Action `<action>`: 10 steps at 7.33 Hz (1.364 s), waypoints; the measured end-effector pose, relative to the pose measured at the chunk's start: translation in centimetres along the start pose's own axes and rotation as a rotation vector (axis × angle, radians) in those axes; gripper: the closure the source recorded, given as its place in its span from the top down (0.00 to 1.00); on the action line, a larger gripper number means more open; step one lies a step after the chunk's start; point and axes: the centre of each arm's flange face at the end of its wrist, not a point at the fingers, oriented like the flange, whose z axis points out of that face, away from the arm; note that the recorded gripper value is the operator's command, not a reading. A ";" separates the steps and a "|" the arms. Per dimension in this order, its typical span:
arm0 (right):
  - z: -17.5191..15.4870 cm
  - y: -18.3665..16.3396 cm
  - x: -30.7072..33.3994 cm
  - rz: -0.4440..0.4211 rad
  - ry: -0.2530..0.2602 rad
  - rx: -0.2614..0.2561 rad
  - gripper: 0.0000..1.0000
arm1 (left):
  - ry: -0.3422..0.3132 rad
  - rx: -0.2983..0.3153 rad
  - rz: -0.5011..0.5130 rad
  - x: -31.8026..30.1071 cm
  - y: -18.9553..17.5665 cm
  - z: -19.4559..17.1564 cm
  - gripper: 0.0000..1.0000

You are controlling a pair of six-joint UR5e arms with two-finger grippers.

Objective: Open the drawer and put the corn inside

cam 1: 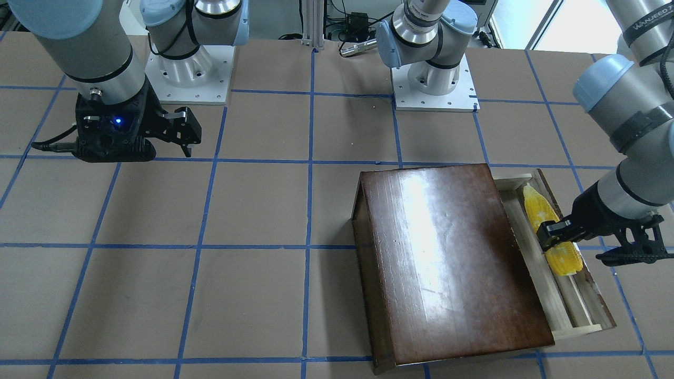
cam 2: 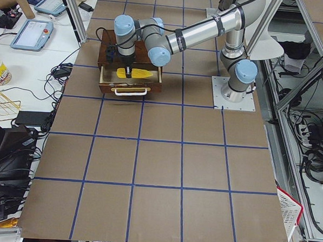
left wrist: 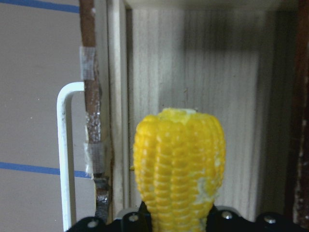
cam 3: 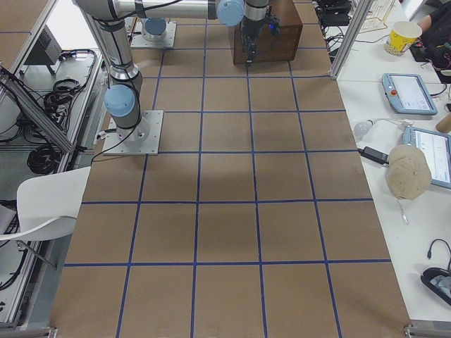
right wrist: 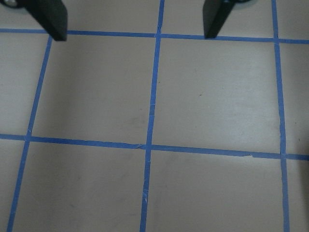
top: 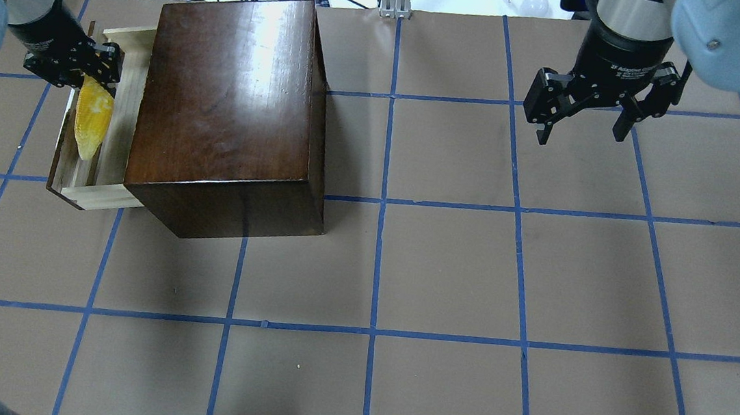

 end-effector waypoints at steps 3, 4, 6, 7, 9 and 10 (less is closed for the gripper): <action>0.0 0.0 0.0 0.000 0.000 -0.001 1.00 | -0.008 -0.004 0.007 -0.1 -0.3 0.5 1.00; 0.0 0.0 0.0 0.000 0.000 -0.001 1.00 | -0.008 -0.003 0.009 -0.1 -0.3 0.5 1.00; 0.0 0.0 0.0 -0.001 0.000 0.000 1.00 | -0.009 0.002 0.013 -0.3 -0.3 0.2 1.00; 0.0 0.0 0.0 -0.001 0.000 0.000 1.00 | -0.011 0.006 0.024 -0.5 -0.3 -0.1 1.00; 0.0 0.0 0.0 -0.001 0.000 -0.001 1.00 | -0.016 0.019 0.043 -0.3 -0.2 -1.1 1.00; 0.0 0.0 0.0 0.000 0.000 -0.002 1.00 | -0.017 0.027 0.049 0.6 0.2 -2.6 1.00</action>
